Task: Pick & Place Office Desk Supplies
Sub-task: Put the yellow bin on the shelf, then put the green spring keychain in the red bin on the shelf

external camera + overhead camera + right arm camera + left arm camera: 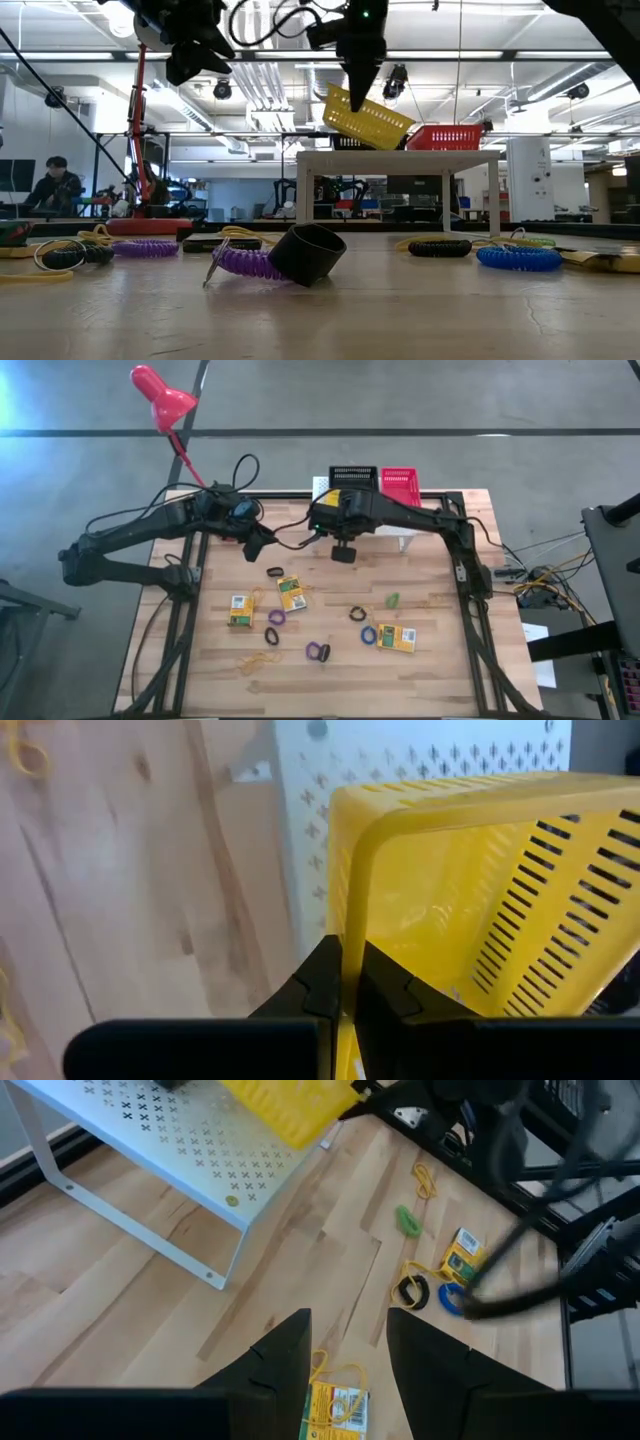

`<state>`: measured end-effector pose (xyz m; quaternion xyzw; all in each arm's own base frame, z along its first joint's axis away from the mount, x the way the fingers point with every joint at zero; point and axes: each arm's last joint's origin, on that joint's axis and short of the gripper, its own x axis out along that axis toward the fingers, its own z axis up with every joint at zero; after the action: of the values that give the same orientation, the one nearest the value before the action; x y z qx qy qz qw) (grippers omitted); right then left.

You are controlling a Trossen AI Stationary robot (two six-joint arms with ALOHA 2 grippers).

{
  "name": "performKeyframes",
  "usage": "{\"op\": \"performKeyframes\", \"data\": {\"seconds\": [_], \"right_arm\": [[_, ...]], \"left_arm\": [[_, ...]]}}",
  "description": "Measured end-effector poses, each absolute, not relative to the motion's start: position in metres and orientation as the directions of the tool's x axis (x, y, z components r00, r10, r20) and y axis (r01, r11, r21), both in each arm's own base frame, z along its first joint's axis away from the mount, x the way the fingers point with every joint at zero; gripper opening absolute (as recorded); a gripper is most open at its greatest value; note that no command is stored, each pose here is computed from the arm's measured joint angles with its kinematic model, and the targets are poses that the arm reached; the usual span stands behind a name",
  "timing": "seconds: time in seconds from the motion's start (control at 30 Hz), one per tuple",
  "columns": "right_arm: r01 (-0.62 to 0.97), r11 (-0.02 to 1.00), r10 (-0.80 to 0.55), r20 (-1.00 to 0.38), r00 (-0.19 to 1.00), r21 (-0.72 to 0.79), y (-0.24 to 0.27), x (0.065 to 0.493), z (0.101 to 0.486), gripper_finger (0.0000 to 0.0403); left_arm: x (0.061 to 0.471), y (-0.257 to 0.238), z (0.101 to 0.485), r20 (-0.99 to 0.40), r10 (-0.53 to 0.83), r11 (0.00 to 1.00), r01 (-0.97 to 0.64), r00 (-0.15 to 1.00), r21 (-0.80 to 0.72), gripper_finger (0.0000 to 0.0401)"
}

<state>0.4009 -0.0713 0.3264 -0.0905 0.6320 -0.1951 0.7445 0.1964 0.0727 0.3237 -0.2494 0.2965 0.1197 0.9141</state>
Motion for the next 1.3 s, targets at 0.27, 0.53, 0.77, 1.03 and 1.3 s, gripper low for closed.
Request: {"op": "performKeyframes", "data": {"seconds": [0.27, 0.53, 0.77, 1.03, 1.3], "right_arm": [[0.131, 0.913, -0.400, -0.912, 0.090, -0.387, -0.072, 0.399, 0.320, 0.0013], [0.132, 0.913, -0.396, -0.916, 0.061, -0.386, -0.072, 0.398, 0.312, 0.0026], [0.142, 0.893, -0.438, -0.896, 0.066, -0.426, -0.073, 0.399, 0.314, 0.0090], [0.145, 0.830, -0.550, -0.834, 0.045, -0.539, -0.074, 0.399, 0.317, 0.0139], [0.121, 0.833, -0.550, -0.831, 0.085, -0.539, -0.058, 0.397, 0.325, 0.0153]], "left_arm": [[0.196, 0.073, 0.324, -0.602, 0.071, 0.848, -0.366, 0.795, -0.383, 0.0138], [0.196, 0.073, 0.324, -0.602, 0.071, 0.846, -0.367, 0.795, -0.386, 0.0138], [0.196, 0.073, 0.324, -0.602, 0.071, 0.846, -0.367, 0.795, -0.386, 0.0138], [0.196, 0.073, 0.324, -0.602, 0.071, 0.846, -0.368, 0.795, -0.386, 0.0138], [0.196, 0.073, 0.324, -0.602, 0.071, 0.846, -0.367, 0.796, -0.386, 0.0138]]}}
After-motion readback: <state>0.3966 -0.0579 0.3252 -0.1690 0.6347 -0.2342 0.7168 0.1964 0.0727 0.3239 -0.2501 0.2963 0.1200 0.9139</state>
